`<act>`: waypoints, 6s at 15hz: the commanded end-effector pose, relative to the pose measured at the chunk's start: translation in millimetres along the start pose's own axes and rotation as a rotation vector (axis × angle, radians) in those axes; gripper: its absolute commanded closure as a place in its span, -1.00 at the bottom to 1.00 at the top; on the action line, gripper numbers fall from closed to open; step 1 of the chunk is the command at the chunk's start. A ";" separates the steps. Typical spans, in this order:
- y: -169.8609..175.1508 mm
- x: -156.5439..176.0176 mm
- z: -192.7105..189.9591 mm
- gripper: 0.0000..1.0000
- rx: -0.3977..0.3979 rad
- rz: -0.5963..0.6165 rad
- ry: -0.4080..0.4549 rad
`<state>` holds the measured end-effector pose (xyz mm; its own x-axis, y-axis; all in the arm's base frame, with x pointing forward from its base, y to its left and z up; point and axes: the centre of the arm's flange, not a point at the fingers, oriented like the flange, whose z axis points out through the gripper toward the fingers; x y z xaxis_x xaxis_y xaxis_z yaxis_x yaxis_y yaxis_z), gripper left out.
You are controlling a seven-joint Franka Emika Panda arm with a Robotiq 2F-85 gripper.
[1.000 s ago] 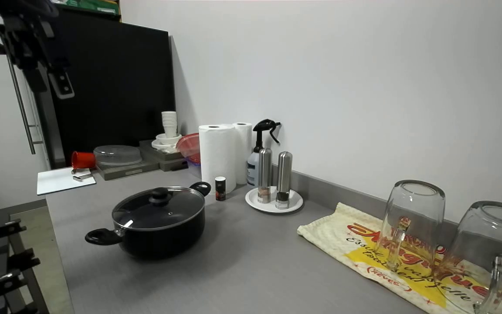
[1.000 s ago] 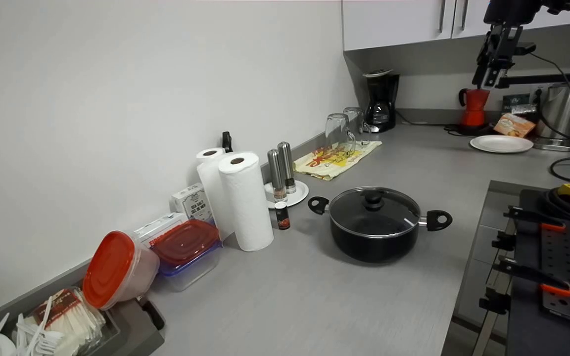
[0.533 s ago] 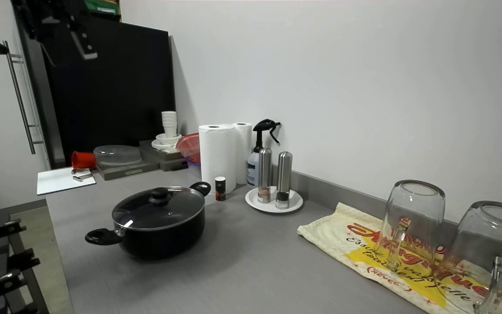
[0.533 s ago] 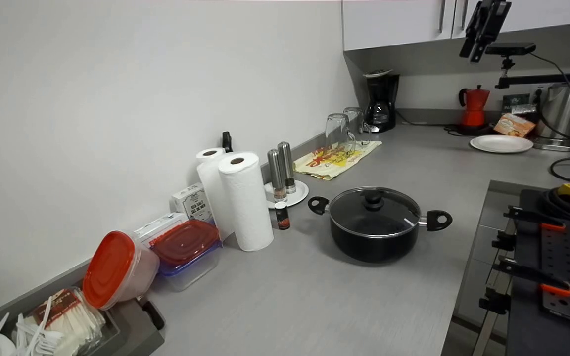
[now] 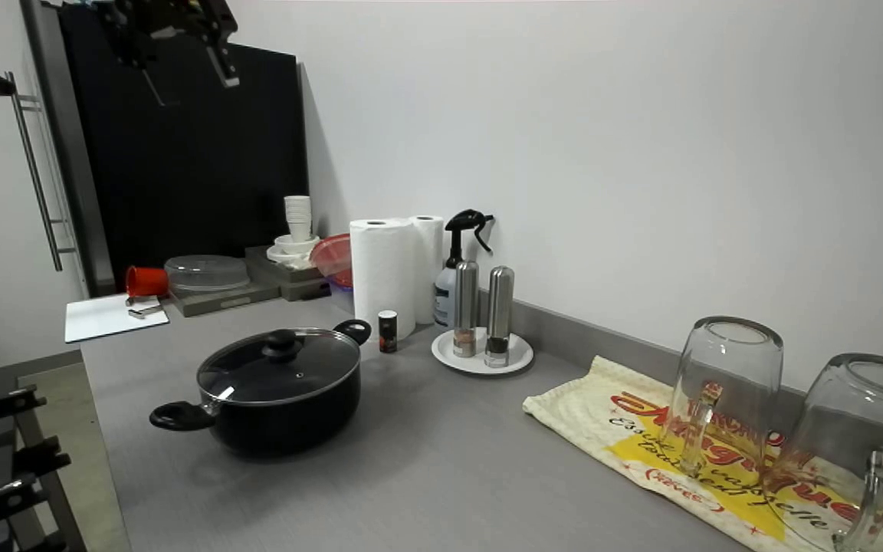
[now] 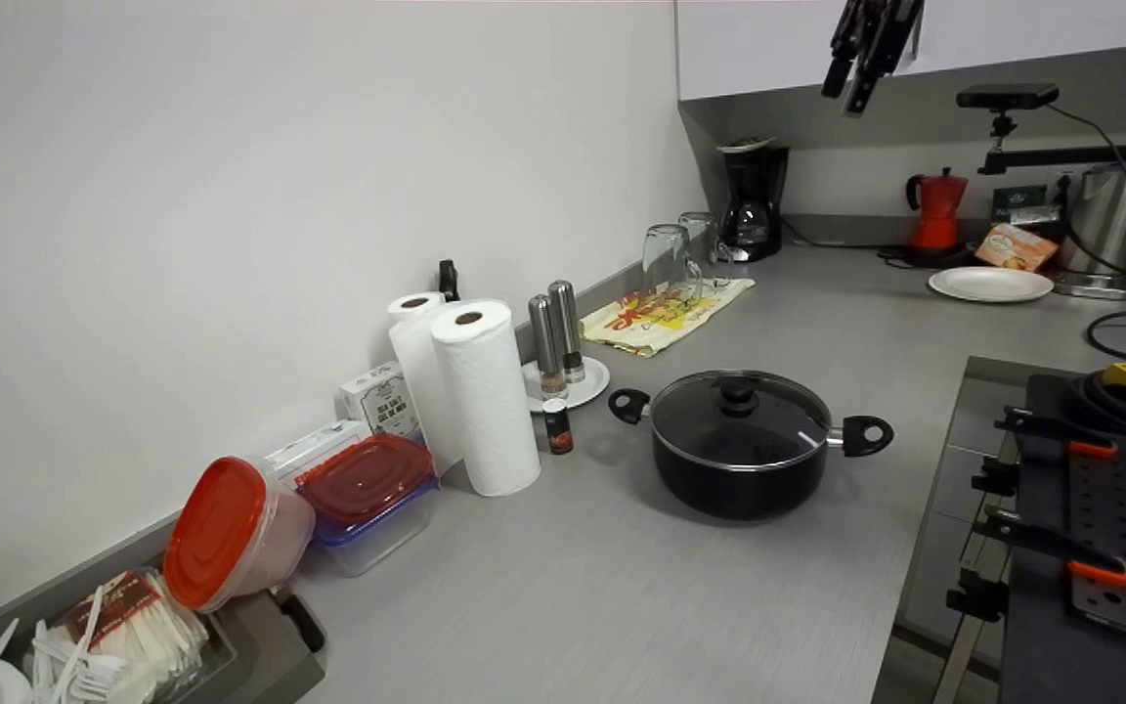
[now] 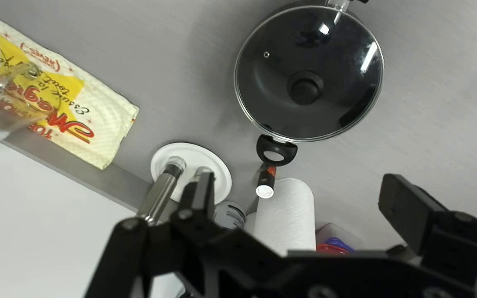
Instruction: Take the lid off the pot and put it on the counter
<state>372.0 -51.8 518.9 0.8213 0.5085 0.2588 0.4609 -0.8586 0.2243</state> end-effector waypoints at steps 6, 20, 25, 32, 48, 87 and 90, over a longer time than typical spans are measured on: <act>1.6 57.2 69.8 -1.00 0.165 0.212 -0.010; -32.2 57.9 201.4 -1.00 0.242 0.361 -0.267; -43.2 68.0 230.9 -1.00 0.245 0.342 -0.320; -27.4 62.5 261.2 -1.00 0.260 0.371 -0.361; -27.1 94.2 326.4 -1.00 0.275 0.360 -0.367; -42.6 83.8 347.4 -1.00 0.235 0.312 -0.425; -42.3 79.8 356.7 -1.00 0.241 0.313 -0.439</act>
<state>531.0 3.5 206.6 0.9694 0.1918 -0.1531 0.1918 -0.9813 -0.0148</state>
